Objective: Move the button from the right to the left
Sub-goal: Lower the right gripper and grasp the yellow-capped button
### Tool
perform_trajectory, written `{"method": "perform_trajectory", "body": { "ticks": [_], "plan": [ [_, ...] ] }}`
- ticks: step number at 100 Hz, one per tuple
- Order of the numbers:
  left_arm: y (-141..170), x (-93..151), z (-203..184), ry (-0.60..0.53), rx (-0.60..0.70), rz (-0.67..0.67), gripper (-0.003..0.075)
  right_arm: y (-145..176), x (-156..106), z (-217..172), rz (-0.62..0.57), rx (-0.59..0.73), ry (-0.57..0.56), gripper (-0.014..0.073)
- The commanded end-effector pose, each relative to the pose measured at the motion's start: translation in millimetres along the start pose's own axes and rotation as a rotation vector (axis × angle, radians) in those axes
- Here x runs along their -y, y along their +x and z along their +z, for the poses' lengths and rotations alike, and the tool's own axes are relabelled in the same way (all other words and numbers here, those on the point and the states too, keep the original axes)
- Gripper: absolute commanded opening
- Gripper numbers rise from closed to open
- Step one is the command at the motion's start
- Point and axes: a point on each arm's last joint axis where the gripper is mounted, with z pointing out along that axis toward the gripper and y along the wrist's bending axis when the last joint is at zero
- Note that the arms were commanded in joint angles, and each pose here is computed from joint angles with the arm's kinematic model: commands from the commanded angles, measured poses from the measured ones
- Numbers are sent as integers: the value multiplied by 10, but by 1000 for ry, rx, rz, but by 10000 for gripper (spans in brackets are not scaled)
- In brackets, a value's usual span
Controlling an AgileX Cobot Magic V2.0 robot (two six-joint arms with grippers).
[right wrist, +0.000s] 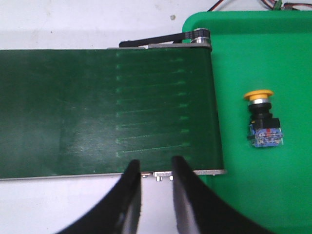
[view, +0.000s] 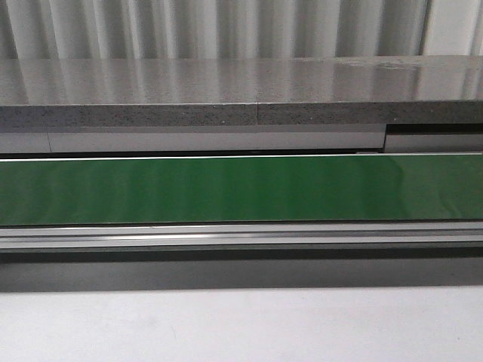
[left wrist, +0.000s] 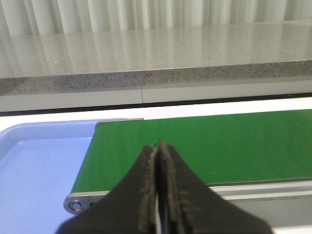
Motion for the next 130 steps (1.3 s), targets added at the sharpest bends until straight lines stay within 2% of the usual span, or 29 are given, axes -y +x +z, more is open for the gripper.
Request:
{"method": "perform_trajectory", "body": {
  "ticks": [1, 4, 11, 20, 43, 56, 77, 93, 119, 130],
  "plan": [
    [-8, 7, -14, 5, 92, -12, -20, -152, 13, -37, 2, 33, 4, 420],
    [-8, 7, -14, 5, 92, -12, -20, -168, 20, -13, 6, 25, 7, 493],
    [-8, 7, -14, 5, 92, -12, -20, -211, 57, 45, 27, 14, 18, 569],
    [-8, 7, -14, 5, 92, -12, -20, -245, 160, 118, 89, 0, 48, 571],
    [-8, 7, -14, 5, 92, -12, -20, -315, 622, 346, 243, -67, 156, 571],
    [-8, 7, -14, 5, 92, -12, -20, -315, 918, 543, 380, -101, 215, 571],
    [-8, 7, -14, 5, 92, -12, -20, -254, 1328, 925, 500, -230, 272, 571],
    [-8, 7, -14, 5, 92, -12, -20, -227, 1440, 1249, 496, -294, 267, 571],
    [-8, 7, -14, 5, 92, -12, -20, -188, 1518, 1647, 311, -380, 215, 571],
    [-8, 7, -14, 5, 92, -12, -20, -180, 1521, 1742, 282, -369, 190, 571]
  ]
}}
